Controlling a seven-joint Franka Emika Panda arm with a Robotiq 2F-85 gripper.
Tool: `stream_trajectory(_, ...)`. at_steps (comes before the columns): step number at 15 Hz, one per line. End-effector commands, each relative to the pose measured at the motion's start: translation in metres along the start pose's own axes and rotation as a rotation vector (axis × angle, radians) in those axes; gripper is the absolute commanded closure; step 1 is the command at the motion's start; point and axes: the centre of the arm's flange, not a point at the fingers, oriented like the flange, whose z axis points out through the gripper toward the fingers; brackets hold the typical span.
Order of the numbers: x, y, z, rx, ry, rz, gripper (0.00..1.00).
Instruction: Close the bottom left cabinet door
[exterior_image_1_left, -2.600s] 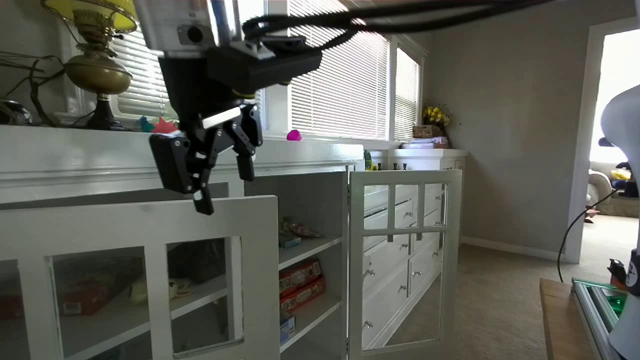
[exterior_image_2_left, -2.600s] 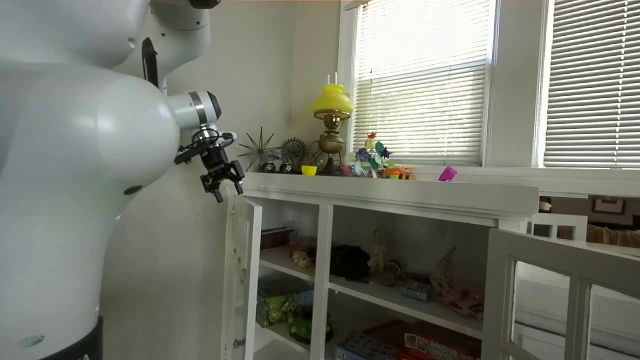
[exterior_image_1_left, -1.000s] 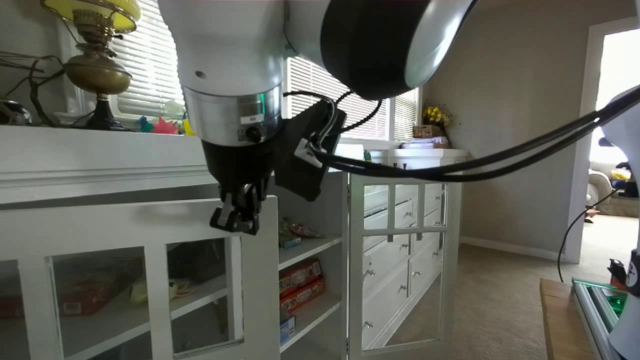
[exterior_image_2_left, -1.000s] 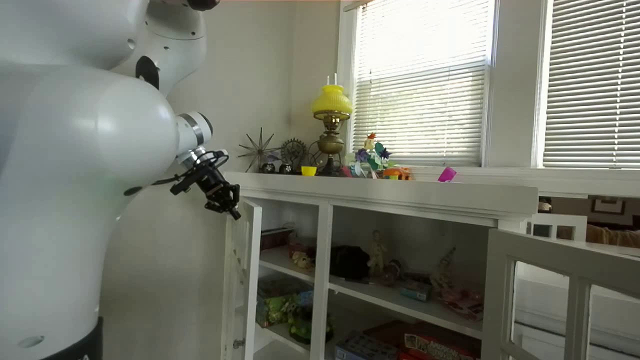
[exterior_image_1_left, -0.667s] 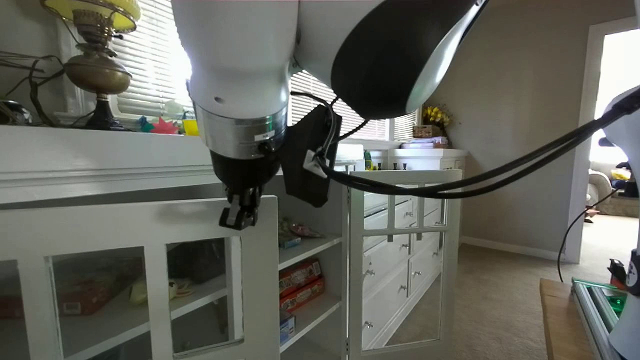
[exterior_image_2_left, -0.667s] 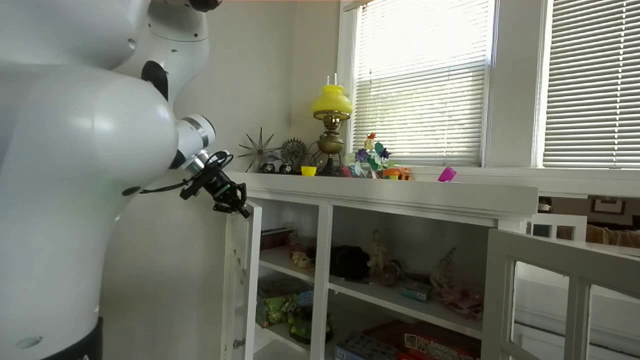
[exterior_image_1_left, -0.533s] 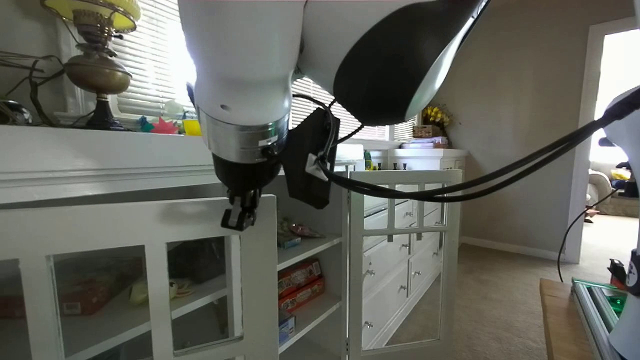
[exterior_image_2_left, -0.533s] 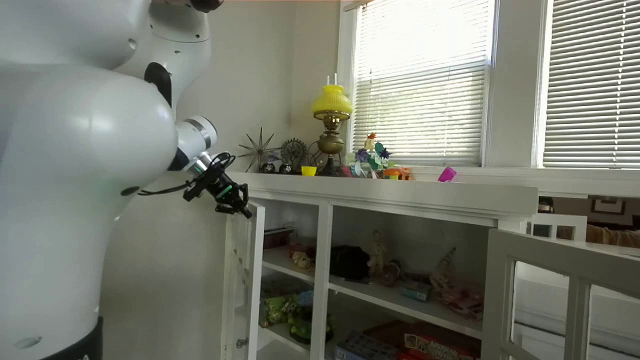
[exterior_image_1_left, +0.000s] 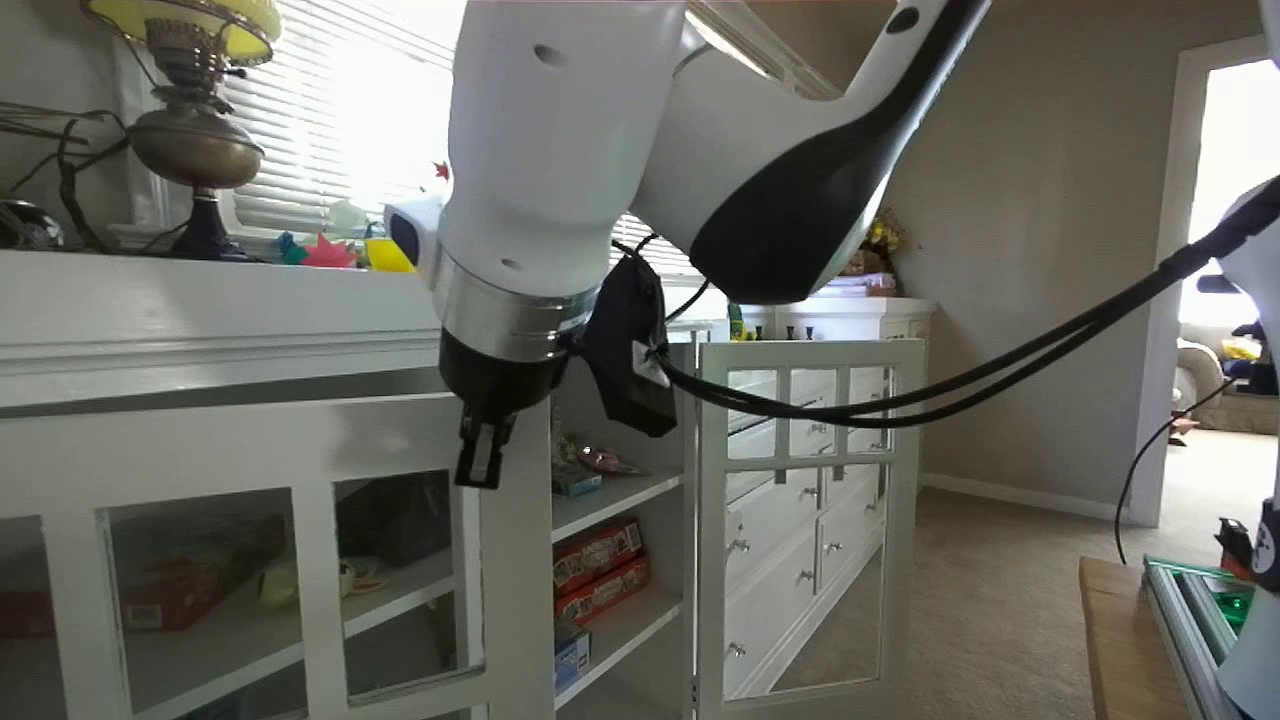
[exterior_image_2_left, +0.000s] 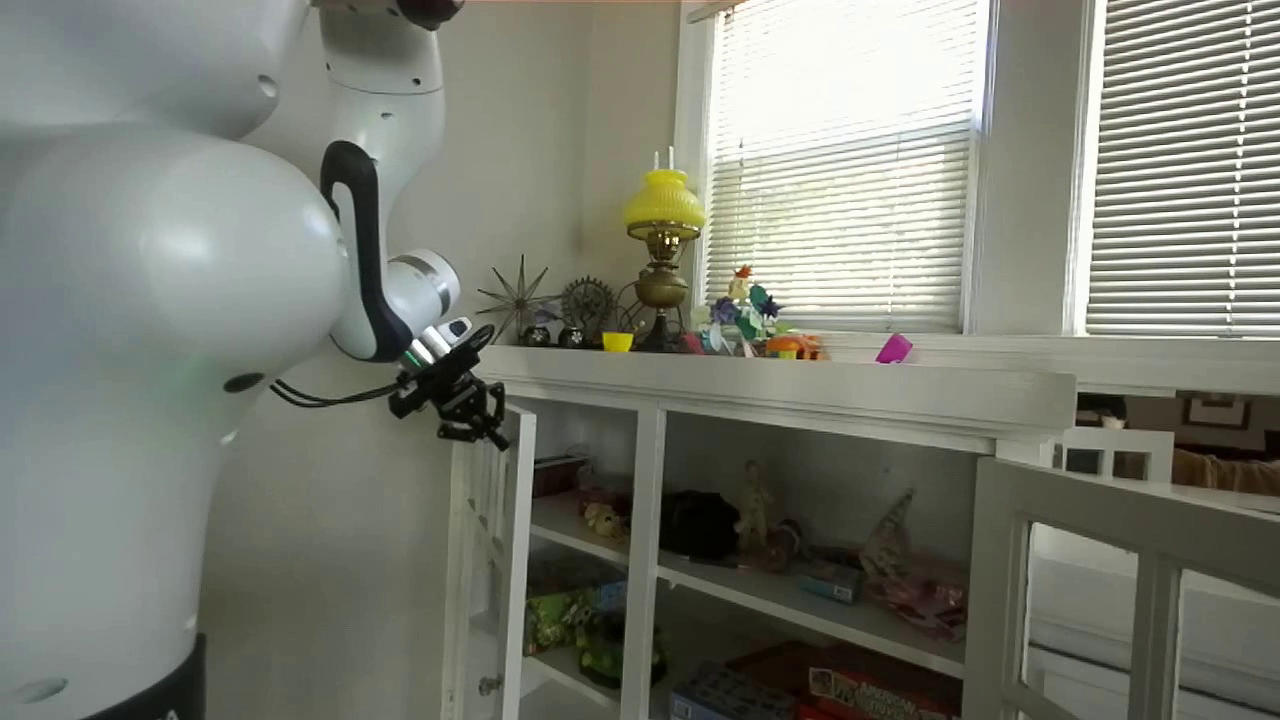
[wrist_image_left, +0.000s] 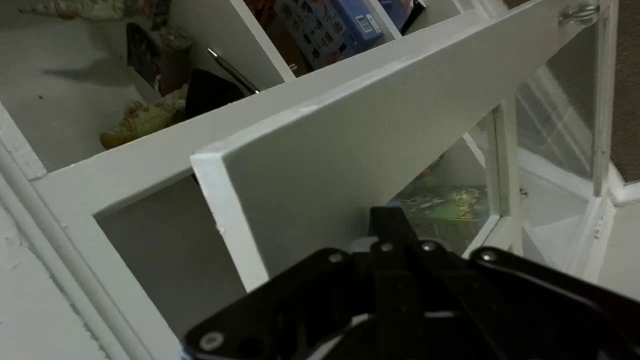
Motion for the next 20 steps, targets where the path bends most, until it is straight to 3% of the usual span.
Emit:
stream_trajectory(1, -0.021, 0.008, 0.005, 0.034, 0.091, -0.114, 1.00)
stream_trajectory(9, -0.049, 0.015, 0.012, 0.065, 0.212, -0.265, 1.00)
stream_trajectory(20, -0.066, 0.044, 0.013, -0.022, 0.242, -0.364, 1.00)
